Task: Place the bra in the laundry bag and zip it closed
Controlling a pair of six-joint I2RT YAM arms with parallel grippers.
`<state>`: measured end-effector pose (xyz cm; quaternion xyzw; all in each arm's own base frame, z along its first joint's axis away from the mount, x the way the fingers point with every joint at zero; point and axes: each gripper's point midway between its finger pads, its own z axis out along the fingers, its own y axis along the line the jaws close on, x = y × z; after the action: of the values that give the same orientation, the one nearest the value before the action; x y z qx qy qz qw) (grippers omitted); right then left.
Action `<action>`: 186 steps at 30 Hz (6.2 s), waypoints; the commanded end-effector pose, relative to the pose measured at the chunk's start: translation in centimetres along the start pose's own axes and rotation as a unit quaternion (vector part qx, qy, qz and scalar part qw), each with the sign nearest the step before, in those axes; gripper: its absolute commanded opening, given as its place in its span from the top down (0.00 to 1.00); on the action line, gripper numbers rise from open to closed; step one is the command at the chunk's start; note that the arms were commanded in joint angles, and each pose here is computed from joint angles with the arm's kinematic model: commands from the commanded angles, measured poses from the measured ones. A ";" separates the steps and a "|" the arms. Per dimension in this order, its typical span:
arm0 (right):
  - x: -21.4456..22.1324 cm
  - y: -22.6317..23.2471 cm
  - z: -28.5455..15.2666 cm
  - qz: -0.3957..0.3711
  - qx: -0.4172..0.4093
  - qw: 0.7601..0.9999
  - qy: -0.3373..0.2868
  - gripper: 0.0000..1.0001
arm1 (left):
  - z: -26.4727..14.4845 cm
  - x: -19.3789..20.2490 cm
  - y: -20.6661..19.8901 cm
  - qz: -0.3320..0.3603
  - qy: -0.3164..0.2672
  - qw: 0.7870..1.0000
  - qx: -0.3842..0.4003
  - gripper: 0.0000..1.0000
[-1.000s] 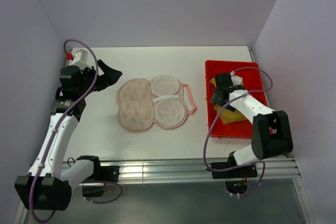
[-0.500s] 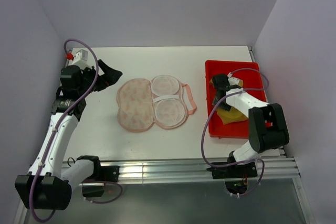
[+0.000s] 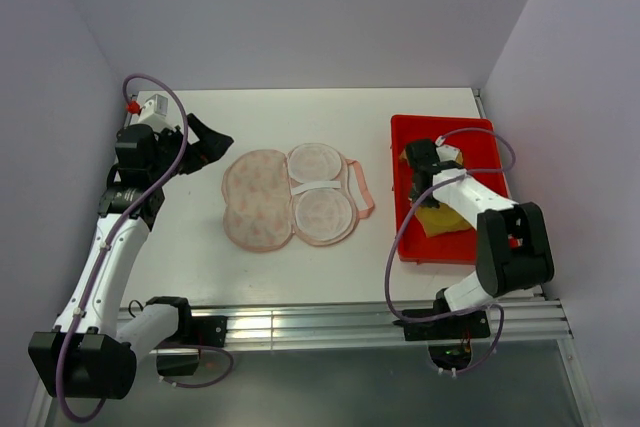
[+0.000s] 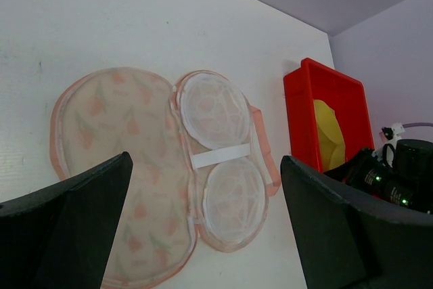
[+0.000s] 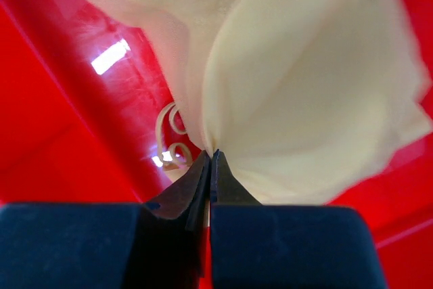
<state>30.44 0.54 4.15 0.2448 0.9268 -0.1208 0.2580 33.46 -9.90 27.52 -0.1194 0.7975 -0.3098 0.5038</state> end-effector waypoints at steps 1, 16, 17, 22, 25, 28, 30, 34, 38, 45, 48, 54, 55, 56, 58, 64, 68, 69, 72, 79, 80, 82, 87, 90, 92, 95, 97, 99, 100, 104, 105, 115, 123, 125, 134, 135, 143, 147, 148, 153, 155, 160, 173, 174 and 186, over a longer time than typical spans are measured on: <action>-3.9 0.0 -3.5 0.028 -0.016 0.998 -0.059 1.00 | 0.0 -0.7 -0.4 0.006 -0.010 1.000 0.007 0.01; -11.9 -1.5 -13.9 0.082 -0.100 0.981 -0.147 1.00 | 0.1 -0.7 -0.4 0.005 -0.008 1.000 0.007 0.01; -12.6 -1.3 -14.8 0.085 -0.108 0.978 -0.155 1.00 | 0.2 -0.5 -0.3 0.005 -0.006 1.000 0.005 0.01; -14.8 -1.1 -18.1 0.089 -0.140 0.970 -0.178 1.00 | 0.1 -0.6 -0.4 0.004 -0.007 1.000 0.007 0.01; -16.4 -1.0 -20.4 0.086 -0.156 0.964 -0.196 1.00 | 0.2 -0.5 -0.4 0.004 -0.005 1.000 0.008 0.01; -18.8 -1.0 -23.8 0.087 -0.176 0.954 -0.225 1.00 | 0.2 -0.5 -0.3 0.003 -0.004 1.000 0.006 0.01; -19.4 -1.1 -24.8 0.082 -0.179 0.954 -0.228 1.00 | 0.2 -0.5 -0.3 0.004 -0.003 1.000 0.007 0.01; -21.8 -0.5 -29.1 0.085 -0.221 0.937 -0.257 1.00 | 0.3 -0.5 -0.3 0.004 -0.003 1.000 0.007 0.01; -22.6 2.4 -31.9 0.052 -0.288 0.921 -0.257 1.00 | 0.3 -0.4 -0.2 0.003 -0.002 1.000 0.006 0.01; -22.1 10.5 -33.1 -0.052 -0.400 0.893 -0.201 1.00 | 0.5 -0.3 -0.1 0.003 0.000 1.000 0.003 0.01; -21.9 13.5 -33.0 -0.081 -0.437 0.877 -0.183 1.00 | 0.5 -0.3 0.1 0.003 0.000 1.000 0.000 0.01; -20.1 20.1 -31.5 -0.136 -0.492 0.850 -0.128 1.00 | 0.5 -0.4 0.3 0.004 -0.001 1.000 -0.005 0.01; -19.9 20.9 -31.8 -0.142 -0.501 0.844 -0.127 1.00 | 0.5 -0.4 0.3 0.005 -0.001 1.000 -0.006 0.01; -19.5 22.3 -30.7 -0.151 -0.506 0.842 -0.112 1.00 | 0.6 -0.3 0.4 0.005 0.000 1.000 -0.008 0.01; -19.0 23.7 -30.3 -0.160 -0.518 0.834 -0.104 1.00 | 0.7 -0.3 0.4 0.005 0.001 1.000 -0.009 0.01; -14.6 27.1 -26.7 -0.215 -0.506 0.834 -0.045 1.00 | 0.8 -0.3 0.6 0.005 0.002 1.000 -0.013 0.01; -11.5 26.4 -25.7 -0.261 -0.467 0.844 -0.038 1.00 | 0.9 -0.1 0.6 0.004 0.007 1.000 -0.009 0.01; -10.9 26.2 -25.4 -0.269 -0.454 0.849 -0.036 1.00 | 0.9 -0.1 0.5 0.003 0.007 1.000 -0.008 0.01; -7.5 25.8 -23.6 -0.312 -0.403 0.860 -0.020 1.00 | 0.9 0.0 0.5 0.003 0.009 1.000 -0.007 0.01; 0.7 24.6 -18.7 -0.356 -0.326 0.875 0.038 1.00 | 0.9 0.0 0.6 0.003 0.008 1.000 -0.008 0.01; 0.7 24.6 -18.8 -0.353 -0.326 0.876 0.033 1.00 | 0.9 0.0 0.5 0.003 0.009 1.000 -0.007 0.01; 1.6 24.3 -18.8 -0.354 -0.324 0.877 0.037 0.90 | 1.0 0.2 0.6 0.002 0.012 1.000 -0.007 0.01; 1.5 23.5 -18.8 -0.334 -0.315 0.888 0.020 0.56 | 1.3 0.6 0.4 -0.002 0.022 1.000 0.004 0.01; 0.9 22.6 -19.3 -0.310 -0.318 0.896 -0.005 0.31 | 1.7 1.2 0.0 0.000 0.033 0.999 0.009 0.01; 0.2 22.0 -20.2 -0.291 -0.325 0.900 -0.026 0.26 | 1.9 1.6 -0.2 0.001 0.039 0.999 0.010 0.01; -0.3 20.6 -19.7 -0.267 -0.306 0.913 -0.041 0.22 | 2.2 2.1 -0.6 0.006 0.045 0.999 0.007 0.01; -0.2 19.7 -19.4 -0.256 -0.300 0.918 -0.042 0.22 | 2.3 2.4 -0.9 0.006 0.050 0.999 0.009 0.01; 0.6 19.2 -18.4 -0.254 -0.293 0.921 -0.036 0.22 | 2.6 2.8 -1.1 0.003 0.058 0.998 0.009 0.01; 0.9 18.9 -18.2 -0.251 -0.292 0.922 -0.034 0.22 | 2.6 2.8 -1.2 0.002 0.060 0.998 0.009 0.01; 3.2 18.2 -16.1 -0.241 -0.292 0.925 -0.018 0.22 | 2.9 3.2 -1.5 -0.002 0.067 0.998 0.008 0.01; 3.7 18.2 -15.7 -0.238 -0.294 0.926 -0.013 0.22 | 2.9 3.4 -1.5 -0.004 0.071 0.997 0.008 0.01; 4.4 17.9 -11.4 -0.189 -0.262 0.946 -0.044 0.26 | 3.6 5.6 -1.9 -0.019 0.096 0.995 0.015 0.01; 4.7 19.2 -9.5 -0.172 -0.280 0.944 -0.041 0.31 | 3.4 5.6 -1.8 -0.015 0.094 0.995 0.014 0.01; 4.6 19.1 -9.2 -0.167 -0.280 0.945 -0.042 0.32 | 3.4 5.7 -1.7 -0.014 0.096 0.995 0.013 0.01; 5.0 17.7 -8.9 -0.145 -0.273 0.950 -0.044 0.33 | 3.7 6.3 -1.2 -0.014 0.103 0.995 0.009 0.01; 5.2 17.6 -8.8 -0.143 -0.274 0.950 -0.042 0.33 | 3.8 6.4 -1.2 -0.015 0.104 0.994 0.009 0.01; 6.3 18.2 -7.9 -0.138 -0.283 0.949 -0.030 0.35 | 3.9 6.7 -0.9 -0.016 0.106 0.994 0.006 0.01; 5.9 18.2 -8.1 -0.134 -0.283 0.949 -0.038 0.37 | 4.0 6.6 -0.9 -0.016 0.106 0.994 0.005 0.01; 5.9 18.3 -8.0 -0.135 -0.283 0.949 -0.037 0.37 | 4.0 6.7 -0.8 -0.017 0.108 0.994 0.006 0.01; 6.4 18.5 -7.5 -0.139 -0.280 0.949 -0.028 0.45 | 4.0 6.8 -0.8 -0.017 0.107 0.994 0.004 0.01; 6.5 18.5 -7.4 -0.139 -0.281 0.949 -0.025 0.53 | 4.0 6.8 -0.7 -0.015 0.107 0.994 0.002 0.01; 6.7 18.5 -7.9 -0.144 -0.286 0.947 -0.018 0.76 | 4.0 6.7 -0.7 -0.017 0.107 0.994 0.002 0.01; 7.6 18.4 -14.2 -0.202 -0.386 0.899 0.038 0.86 | 4.3 6.9 -0.5 -0.022 0.109 0.994 -0.002 0.01; 7.8 18.3 -14.5 -0.207 -0.389 0.897 0.044 0.86 | 4.3 6.9 -0.5 -0.022 0.110 0.994 -0.002 0.01; 12.1 16.5 -14.1 -0.225 -0.399 0.877 0.146 0.86 | 5.6 7.8 -1.8 -0.034 0.113 0.993 -0.003 0.01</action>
<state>25.04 24.07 8.09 -0.0751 0.9534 0.2247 0.1868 33.45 -16.40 19.59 -0.1131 0.8618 -0.3262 0.3715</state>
